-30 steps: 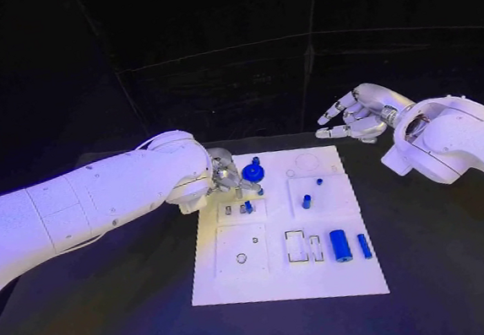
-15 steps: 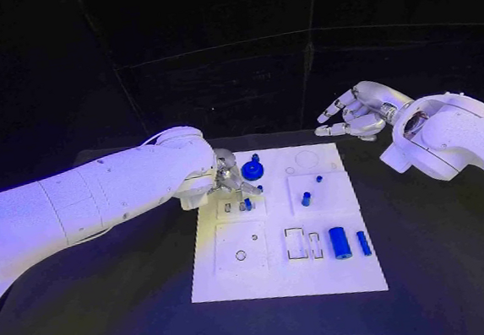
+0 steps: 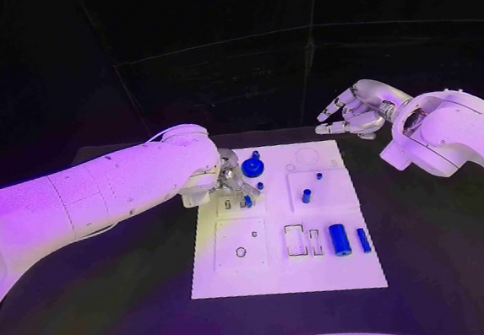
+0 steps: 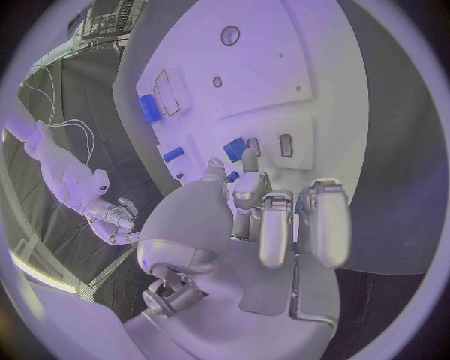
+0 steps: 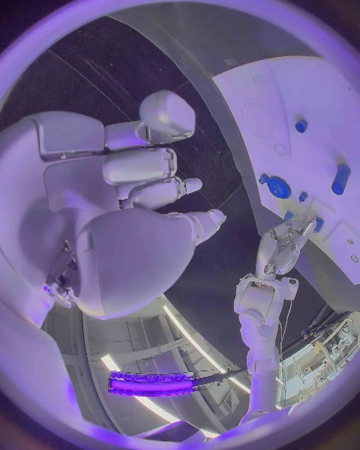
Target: Assemble the parts on the task board
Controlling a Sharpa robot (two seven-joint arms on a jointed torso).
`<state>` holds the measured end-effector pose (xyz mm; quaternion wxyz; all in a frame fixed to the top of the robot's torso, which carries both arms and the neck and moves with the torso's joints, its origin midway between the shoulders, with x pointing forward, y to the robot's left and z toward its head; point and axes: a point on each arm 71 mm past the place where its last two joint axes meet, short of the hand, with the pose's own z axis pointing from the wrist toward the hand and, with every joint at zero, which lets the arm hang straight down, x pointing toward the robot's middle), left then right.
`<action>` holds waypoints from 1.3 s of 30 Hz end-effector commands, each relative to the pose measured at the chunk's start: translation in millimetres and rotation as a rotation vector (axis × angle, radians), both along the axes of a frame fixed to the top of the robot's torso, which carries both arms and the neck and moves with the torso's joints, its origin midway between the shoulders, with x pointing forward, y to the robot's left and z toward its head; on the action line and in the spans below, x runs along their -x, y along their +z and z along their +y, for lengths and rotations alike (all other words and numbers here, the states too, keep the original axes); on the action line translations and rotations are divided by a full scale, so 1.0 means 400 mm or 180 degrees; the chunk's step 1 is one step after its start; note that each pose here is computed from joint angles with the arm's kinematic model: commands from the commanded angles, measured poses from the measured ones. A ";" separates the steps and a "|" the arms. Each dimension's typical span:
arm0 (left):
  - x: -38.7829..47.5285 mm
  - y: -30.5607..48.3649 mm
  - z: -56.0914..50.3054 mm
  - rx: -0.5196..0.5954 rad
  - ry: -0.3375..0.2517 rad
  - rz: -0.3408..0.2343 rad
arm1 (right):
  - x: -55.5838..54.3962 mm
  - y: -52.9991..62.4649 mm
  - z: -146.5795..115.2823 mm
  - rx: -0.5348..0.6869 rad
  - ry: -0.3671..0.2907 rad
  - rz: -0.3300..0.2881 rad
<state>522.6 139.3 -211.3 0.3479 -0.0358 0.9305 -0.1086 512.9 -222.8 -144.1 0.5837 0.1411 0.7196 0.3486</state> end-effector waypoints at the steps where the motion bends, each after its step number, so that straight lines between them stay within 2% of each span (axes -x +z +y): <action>1: 0.000 -0.001 -0.001 -0.0063 -0.0030 0.0028 | -0.001 0.002 0.002 0.0012 0.0017 0.0023; 17: 0.001 -0.005 -0.017 -0.0070 -0.0064 0.0045 | -0.003 0.001 0.006 0.0014 0.0022 0.0029; 39: 0.005 -0.008 -0.024 -0.0080 -0.0116 0.0112 | -0.006 -0.001 0.009 0.0020 0.0028 0.0041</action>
